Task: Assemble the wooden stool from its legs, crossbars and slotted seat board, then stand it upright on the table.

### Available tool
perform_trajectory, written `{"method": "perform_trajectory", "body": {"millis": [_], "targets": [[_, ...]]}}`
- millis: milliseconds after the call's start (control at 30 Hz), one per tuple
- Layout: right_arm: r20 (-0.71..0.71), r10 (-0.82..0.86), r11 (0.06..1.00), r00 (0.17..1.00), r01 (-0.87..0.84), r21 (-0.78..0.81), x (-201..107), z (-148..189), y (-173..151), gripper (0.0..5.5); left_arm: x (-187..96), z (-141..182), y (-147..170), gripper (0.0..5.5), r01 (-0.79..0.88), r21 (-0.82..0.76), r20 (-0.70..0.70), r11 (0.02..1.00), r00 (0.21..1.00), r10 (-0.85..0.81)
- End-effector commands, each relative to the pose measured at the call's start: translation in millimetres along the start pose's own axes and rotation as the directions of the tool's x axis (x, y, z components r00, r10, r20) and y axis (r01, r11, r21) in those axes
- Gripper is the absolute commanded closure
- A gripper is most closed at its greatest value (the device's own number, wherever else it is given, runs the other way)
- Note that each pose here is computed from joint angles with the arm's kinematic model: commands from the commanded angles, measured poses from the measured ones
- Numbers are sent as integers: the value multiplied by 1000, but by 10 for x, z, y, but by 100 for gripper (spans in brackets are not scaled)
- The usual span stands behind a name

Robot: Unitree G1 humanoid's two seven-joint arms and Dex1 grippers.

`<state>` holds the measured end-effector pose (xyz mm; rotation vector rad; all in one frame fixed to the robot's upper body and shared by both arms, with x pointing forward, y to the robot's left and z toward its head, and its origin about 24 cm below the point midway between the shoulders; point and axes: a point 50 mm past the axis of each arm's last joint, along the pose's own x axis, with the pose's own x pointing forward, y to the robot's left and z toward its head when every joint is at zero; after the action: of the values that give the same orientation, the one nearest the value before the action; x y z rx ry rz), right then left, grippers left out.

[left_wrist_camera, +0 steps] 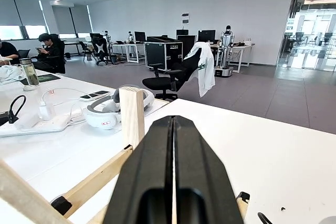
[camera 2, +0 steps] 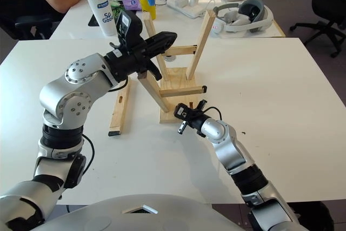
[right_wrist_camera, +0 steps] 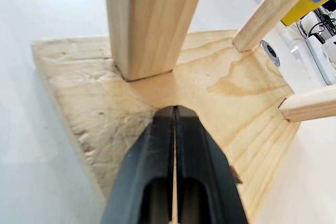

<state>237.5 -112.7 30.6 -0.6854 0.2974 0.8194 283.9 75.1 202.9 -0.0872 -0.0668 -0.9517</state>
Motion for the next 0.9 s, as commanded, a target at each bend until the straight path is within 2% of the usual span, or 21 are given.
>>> {"method": "perform_trajectory", "body": {"millis": [33,100,133,167,200,233,267,300,333,400,600,767,833,900], "targets": [[-221,258,960,940,-225,166,-25,-513,599,550,-122,772,-62,549,13,55,313,998,949,-30],[-224,254,961,941,-219,170,-36,-518,604,550,-236,1085,-45,549,-7,73,421,997,907,-24],[-225,253,961,941,-217,172,-40,-521,605,550,-273,1152,-33,549,-16,73,440,997,898,-18],[-226,252,961,941,-216,173,-47,-523,606,550,-271,1096,-21,549,-22,71,399,997,917,-8],[-227,251,961,941,-214,174,-54,-523,606,550,-230,927,-8,549,-25,67,302,997,953,4],[-227,251,961,941,-215,173,-57,-524,605,550,-150,553,-31,549,-8,101,90,995,996,-1],[-226,254,961,941,-218,171,-55,-518,604,550,-128,95,-37,549,-6,101,-133,995,991,19],[-224,256,961,940,-221,169,-48,-511,600,550,-163,-269,-73,549,11,94,-299,996,954,18],[-223,258,960,940,-224,166,-43,-505,598,550,-209,-522,-91,549,10,104,-401,995,916,33],[-221,260,961,940,-228,159,-37,-498,584,550,-247,-674,-93,549,-5,130,-449,991,891,63],[-232,249,963,940,-215,163,-39,-522,563,550,-114,-266,74,549,-126,180,-196,975,967,162],[-233,249,962,940,-212,170,-38,-530,585,550,-145,6,184,549,-226,145,-5,963,973,229],[-233,248,963,940,-213,167,-39,-532,588,550,-227,202,301,549,-319,103,117,942,944,307],[-239,248,964,939,-215,156,-43,-543,583,550,-432,363,565,549,-508,103,208,855,852,481]]}}
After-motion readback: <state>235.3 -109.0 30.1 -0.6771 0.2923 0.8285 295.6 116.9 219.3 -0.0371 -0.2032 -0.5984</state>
